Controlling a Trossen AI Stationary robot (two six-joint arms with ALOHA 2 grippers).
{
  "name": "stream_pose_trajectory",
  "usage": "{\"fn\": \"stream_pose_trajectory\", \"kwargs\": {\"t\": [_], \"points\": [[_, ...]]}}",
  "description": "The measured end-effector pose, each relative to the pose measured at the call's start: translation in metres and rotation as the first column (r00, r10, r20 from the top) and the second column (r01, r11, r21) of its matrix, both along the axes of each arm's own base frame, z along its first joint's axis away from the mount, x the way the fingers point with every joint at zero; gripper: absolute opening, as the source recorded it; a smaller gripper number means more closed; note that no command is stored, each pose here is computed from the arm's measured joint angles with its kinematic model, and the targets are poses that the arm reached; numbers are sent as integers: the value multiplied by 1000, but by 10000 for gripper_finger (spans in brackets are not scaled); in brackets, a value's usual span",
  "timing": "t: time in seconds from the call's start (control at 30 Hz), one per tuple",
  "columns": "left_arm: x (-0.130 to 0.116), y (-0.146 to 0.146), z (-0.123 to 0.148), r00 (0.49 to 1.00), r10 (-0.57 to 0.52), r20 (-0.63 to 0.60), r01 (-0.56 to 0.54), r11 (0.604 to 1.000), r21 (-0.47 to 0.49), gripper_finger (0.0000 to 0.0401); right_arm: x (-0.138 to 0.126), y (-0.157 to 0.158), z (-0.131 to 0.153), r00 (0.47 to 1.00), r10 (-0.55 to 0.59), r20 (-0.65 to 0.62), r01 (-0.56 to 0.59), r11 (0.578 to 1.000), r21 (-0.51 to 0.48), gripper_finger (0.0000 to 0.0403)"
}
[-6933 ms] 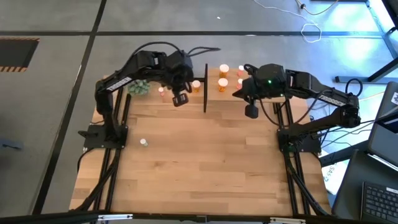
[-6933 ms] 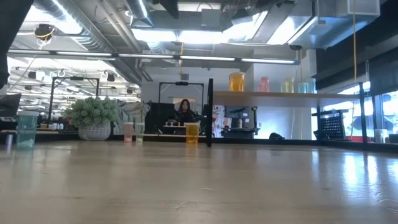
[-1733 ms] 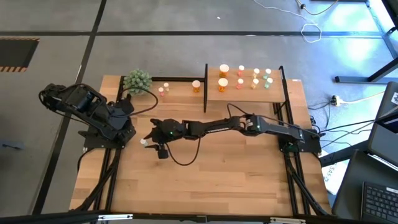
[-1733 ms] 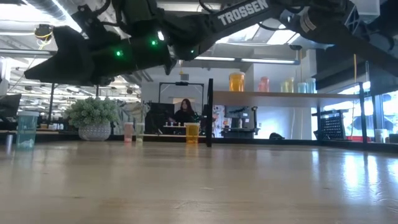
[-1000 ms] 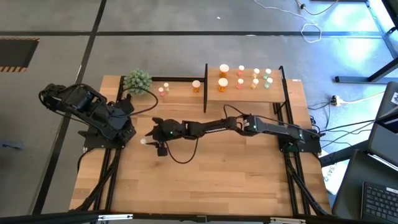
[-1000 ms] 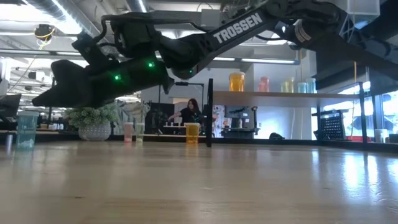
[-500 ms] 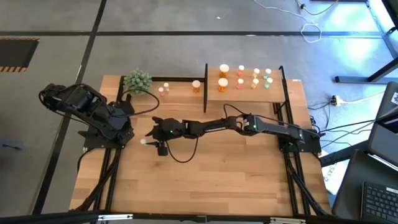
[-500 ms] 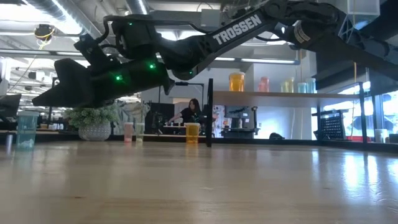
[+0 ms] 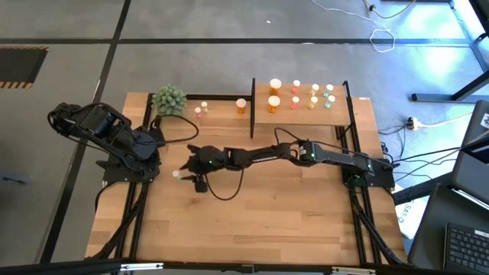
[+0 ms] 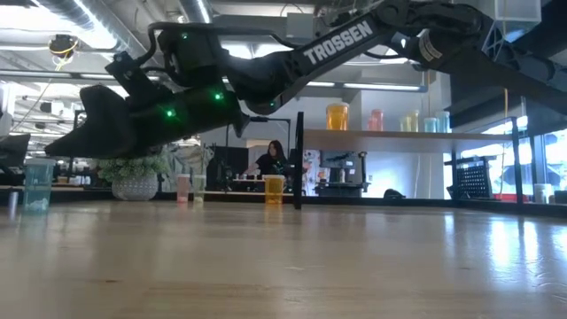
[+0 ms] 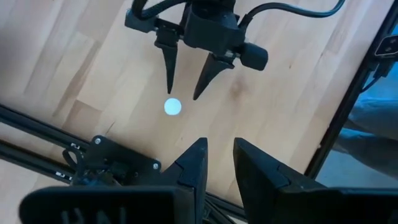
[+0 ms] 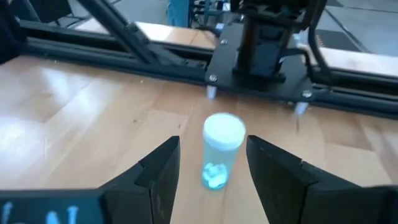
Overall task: Pick and place medicine bottles onto shelf by color
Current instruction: Put the blue pill bottle on the shelf aligned with the other blue pill bottles
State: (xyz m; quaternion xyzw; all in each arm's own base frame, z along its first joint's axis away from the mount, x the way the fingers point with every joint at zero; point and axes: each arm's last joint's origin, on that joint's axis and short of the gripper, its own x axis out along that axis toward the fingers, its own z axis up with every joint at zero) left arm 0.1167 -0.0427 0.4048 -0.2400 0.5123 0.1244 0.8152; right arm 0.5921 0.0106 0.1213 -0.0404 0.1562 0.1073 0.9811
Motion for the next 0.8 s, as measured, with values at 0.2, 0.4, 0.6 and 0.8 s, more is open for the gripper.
{"fn": "stream_pose_trajectory", "kwargs": {"t": [0.2, 0.4, 0.6, 0.8], "points": [[0, 0, 0, 1000, 1, 0, -1, 1000, -1, 72, -1, 0, -3, 1000, -8, -2, 7, 1000, -25, 188], [0, 0, 0, 1000, 2, 1, -2, 1000, 2, 72, -1, 0, -3, 1000, -14, 10, 14, 1000, -24, 188], [0, 0, 0, 1000, 5, 1, -5, 1000, 1, 72, 1, 0, -3, 998, -12, 53, 12, 1000, 5, 188], [0, 0, 0, 1000, 5, 2, -5, 1000, 1, 72, 2, 1, -17, 998, 1, 60, -3, 999, 32, 188]]}}
